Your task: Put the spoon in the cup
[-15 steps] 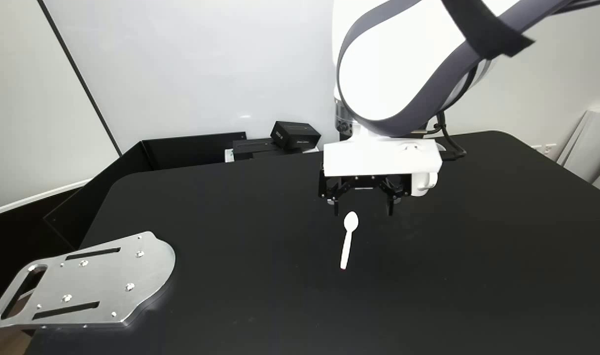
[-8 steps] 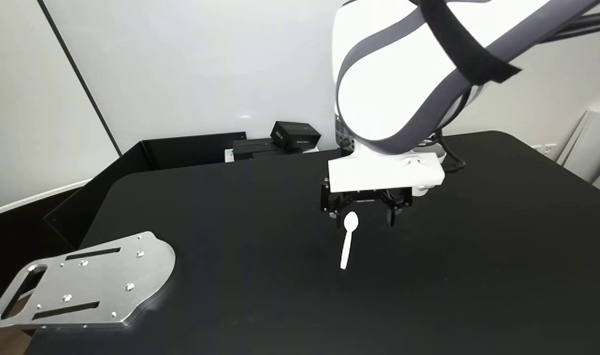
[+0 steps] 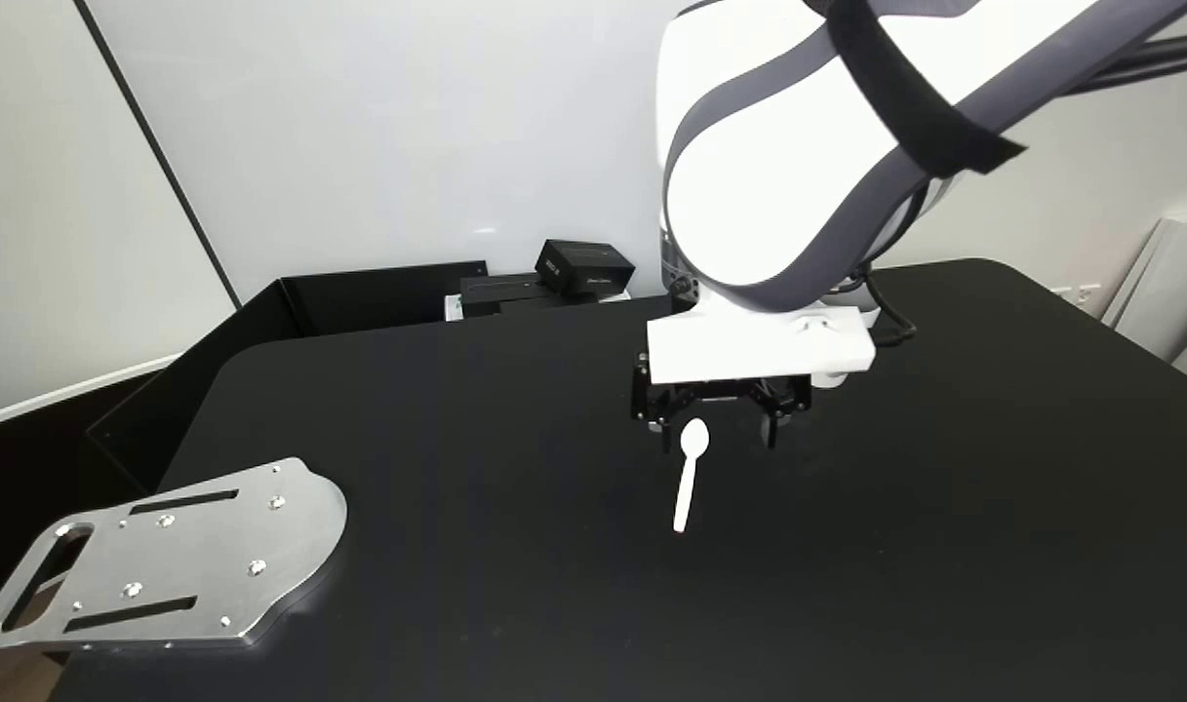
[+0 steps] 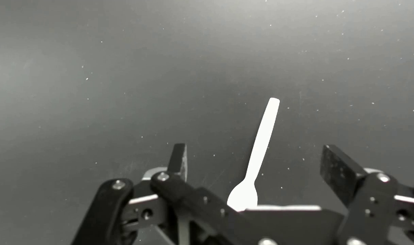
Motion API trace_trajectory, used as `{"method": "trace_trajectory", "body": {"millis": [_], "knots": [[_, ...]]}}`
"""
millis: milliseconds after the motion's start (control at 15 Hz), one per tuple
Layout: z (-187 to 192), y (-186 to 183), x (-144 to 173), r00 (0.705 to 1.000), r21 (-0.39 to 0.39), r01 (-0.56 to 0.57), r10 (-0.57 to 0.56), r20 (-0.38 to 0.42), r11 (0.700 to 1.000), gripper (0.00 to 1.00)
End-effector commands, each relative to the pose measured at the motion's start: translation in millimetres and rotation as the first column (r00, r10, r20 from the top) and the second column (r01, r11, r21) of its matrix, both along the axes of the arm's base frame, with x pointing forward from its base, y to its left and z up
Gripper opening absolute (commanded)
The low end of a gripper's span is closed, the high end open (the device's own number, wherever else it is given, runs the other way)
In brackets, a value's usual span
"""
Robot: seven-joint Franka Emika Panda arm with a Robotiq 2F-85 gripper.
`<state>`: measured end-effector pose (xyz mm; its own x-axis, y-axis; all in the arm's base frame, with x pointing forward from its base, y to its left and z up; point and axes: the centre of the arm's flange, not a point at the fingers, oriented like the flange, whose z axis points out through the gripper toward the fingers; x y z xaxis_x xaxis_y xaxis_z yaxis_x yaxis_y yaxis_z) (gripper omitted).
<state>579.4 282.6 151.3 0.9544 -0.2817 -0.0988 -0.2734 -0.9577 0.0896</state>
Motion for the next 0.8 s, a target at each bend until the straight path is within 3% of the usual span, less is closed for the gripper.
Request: {"method": "trace_trajectory", "body": {"millis": [0,733], "knots": [[-16.1,8.1,0.9,0.999,0.008,0.048,-0.048,0.026,0.999,1.00],[-69.0,31.7,2.5,0.961,-0.033,0.245,-0.239,0.138,0.969,1.00]]}}
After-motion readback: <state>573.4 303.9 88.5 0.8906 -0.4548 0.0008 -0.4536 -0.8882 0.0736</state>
